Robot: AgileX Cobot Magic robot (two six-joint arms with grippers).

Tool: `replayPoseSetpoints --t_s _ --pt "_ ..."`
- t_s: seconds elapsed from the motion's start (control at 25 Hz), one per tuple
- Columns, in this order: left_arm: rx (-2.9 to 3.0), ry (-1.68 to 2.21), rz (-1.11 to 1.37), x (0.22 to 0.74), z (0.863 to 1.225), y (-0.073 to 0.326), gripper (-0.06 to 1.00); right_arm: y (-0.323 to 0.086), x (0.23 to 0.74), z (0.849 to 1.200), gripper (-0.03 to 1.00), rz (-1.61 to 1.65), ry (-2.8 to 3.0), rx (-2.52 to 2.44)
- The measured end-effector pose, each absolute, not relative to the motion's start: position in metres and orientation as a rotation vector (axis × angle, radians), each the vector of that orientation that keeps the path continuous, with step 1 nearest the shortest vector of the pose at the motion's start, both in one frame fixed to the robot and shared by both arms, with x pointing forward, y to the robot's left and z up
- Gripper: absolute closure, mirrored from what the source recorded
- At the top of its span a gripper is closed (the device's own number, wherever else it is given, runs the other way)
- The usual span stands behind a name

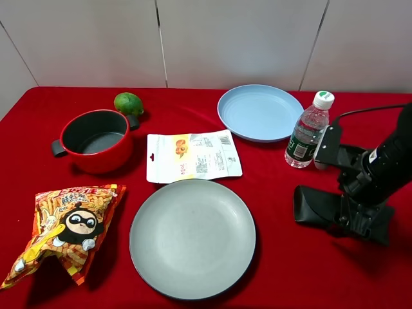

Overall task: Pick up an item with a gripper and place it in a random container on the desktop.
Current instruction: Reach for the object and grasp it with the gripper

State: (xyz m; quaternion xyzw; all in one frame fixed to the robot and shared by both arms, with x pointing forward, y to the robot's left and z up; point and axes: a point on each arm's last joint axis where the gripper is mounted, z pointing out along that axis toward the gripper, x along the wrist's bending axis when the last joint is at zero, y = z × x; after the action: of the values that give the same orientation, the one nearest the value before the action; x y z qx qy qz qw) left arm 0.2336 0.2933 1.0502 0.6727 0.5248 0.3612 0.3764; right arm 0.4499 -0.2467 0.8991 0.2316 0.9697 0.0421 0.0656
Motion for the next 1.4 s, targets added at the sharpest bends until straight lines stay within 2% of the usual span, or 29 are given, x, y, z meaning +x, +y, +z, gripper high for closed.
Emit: replayPoseSetpoints --t_s 1.04,1.4 --pt "1.721 1.342 0.924 0.234 1.050 0.293 -0.05 -0.247 0.453 0.879 0.28 0.125 2.913 0.665" --pt "1.721 1.342 0.924 0.234 1.050 0.293 -0.05 -0.247 0.454 0.879 0.43 0.121 2.907 0.641"
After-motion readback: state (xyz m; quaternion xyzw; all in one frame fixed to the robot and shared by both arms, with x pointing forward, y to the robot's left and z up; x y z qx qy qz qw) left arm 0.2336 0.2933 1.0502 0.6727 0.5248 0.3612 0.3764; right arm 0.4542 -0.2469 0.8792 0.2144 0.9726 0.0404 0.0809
